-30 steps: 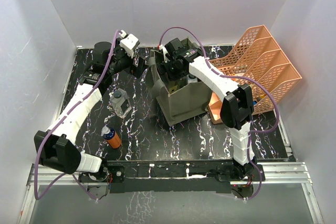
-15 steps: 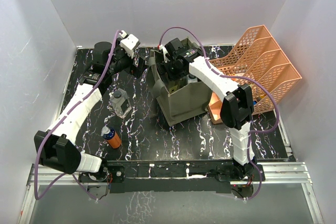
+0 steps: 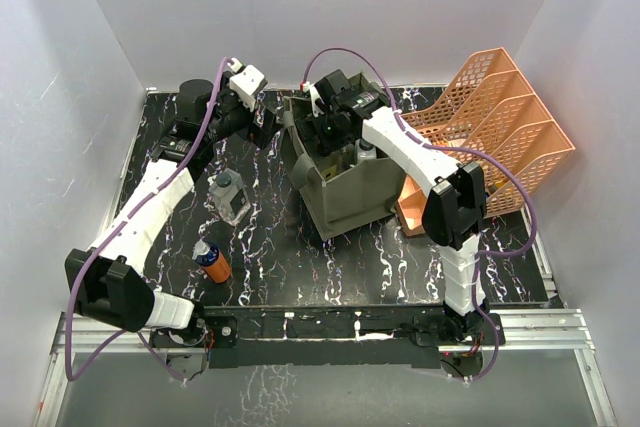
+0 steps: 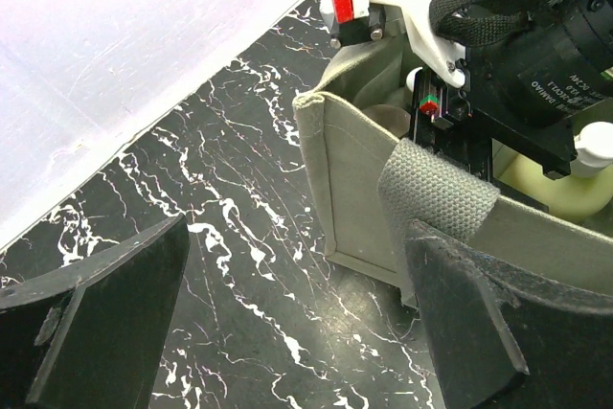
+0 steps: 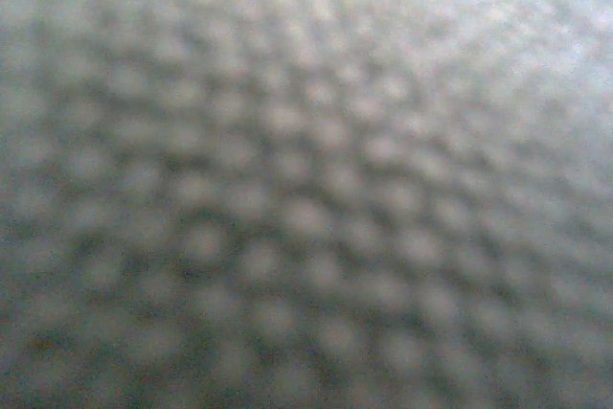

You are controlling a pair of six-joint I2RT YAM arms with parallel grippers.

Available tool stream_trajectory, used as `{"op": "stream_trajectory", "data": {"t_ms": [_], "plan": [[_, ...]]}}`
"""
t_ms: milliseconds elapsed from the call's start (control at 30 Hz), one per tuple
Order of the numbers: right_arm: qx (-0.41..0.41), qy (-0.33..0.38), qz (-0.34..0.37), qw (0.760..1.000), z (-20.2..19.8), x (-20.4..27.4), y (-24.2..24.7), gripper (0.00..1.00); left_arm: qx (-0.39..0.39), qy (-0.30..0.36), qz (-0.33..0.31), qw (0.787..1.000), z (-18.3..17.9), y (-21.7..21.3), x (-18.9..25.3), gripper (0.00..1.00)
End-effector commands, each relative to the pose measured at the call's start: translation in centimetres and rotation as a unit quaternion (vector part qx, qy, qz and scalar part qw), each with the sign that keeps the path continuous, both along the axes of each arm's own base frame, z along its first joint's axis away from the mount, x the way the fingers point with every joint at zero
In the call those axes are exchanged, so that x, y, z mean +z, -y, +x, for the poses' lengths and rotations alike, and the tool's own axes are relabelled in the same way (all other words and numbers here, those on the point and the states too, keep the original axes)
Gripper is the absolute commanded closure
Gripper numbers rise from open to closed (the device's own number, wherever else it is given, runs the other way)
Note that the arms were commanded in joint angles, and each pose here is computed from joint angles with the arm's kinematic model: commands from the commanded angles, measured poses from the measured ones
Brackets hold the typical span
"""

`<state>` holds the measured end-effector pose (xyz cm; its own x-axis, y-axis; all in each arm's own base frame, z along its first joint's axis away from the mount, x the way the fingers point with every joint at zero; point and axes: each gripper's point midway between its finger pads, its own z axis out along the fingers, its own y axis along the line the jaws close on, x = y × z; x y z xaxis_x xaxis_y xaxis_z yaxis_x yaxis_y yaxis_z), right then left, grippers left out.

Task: Place the personal care products into the canvas bag
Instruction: Place the care product in the canvas bag.

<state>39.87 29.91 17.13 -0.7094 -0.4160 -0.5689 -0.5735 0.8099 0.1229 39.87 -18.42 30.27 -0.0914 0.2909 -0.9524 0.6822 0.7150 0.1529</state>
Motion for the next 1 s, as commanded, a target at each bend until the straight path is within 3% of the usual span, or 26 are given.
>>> {"op": "stream_trajectory", "data": {"t_ms": [0,600,967], "plan": [[0.009,0.039,0.035,0.999,0.2,3.6,-0.6,0.13,-0.019,0.021,-0.002,1.0,-0.2,0.6,1.0,0.08],[0.013,0.086,0.053,0.995,-0.7,8.2,0.4,0.07,-0.016,0.021,-0.012,1.0,-0.2,0.8,1.1,0.07],[0.002,0.138,0.054,0.989,-1.7,11.2,2.4,0.07,0.039,-0.007,-0.004,0.999,-0.3,-1.0,0.1,0.07]]}}
